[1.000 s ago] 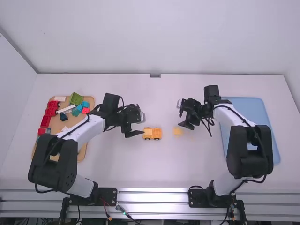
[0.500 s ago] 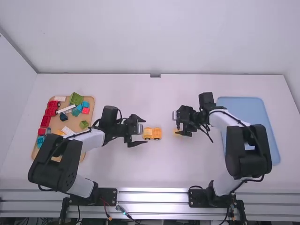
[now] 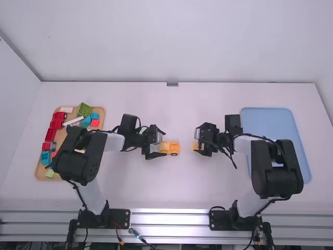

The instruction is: Assemble lego blocks to make yellow taxi

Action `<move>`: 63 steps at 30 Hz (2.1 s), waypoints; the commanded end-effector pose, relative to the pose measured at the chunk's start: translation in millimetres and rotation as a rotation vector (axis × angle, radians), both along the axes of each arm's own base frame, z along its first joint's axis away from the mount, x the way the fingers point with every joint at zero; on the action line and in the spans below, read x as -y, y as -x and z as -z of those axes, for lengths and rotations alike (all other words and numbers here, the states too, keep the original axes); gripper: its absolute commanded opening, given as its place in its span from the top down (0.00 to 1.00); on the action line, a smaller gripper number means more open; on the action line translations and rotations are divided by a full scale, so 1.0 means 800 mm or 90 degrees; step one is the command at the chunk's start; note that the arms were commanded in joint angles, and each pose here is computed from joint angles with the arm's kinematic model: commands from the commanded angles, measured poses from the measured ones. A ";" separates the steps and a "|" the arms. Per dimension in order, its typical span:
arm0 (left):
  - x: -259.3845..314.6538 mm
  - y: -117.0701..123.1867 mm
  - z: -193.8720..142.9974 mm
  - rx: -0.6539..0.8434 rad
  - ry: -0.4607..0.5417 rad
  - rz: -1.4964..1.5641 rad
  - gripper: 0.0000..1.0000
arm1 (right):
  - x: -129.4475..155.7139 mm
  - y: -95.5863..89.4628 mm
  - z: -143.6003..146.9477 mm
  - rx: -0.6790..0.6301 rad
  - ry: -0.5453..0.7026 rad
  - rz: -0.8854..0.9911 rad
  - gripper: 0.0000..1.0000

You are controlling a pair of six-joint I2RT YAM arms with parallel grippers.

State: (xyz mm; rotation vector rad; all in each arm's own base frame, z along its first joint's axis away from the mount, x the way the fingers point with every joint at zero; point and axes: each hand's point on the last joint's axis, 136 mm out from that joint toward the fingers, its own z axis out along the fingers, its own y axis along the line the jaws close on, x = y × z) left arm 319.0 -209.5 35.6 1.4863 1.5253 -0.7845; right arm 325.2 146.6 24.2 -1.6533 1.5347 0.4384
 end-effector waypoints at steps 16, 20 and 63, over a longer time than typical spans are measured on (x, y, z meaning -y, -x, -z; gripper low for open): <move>0.006 -0.003 -0.007 0.017 0.024 0.017 0.01 | 0.012 0.000 0.025 -0.096 -0.145 -0.053 0.01; 0.006 -0.002 -0.007 0.017 0.024 0.018 0.01 | 0.013 -0.006 0.037 -0.148 -0.148 -0.053 0.00; 0.005 0.003 0.016 -0.022 0.018 0.015 0.01 | -0.004 0.006 0.025 -0.248 -0.151 -0.097 0.81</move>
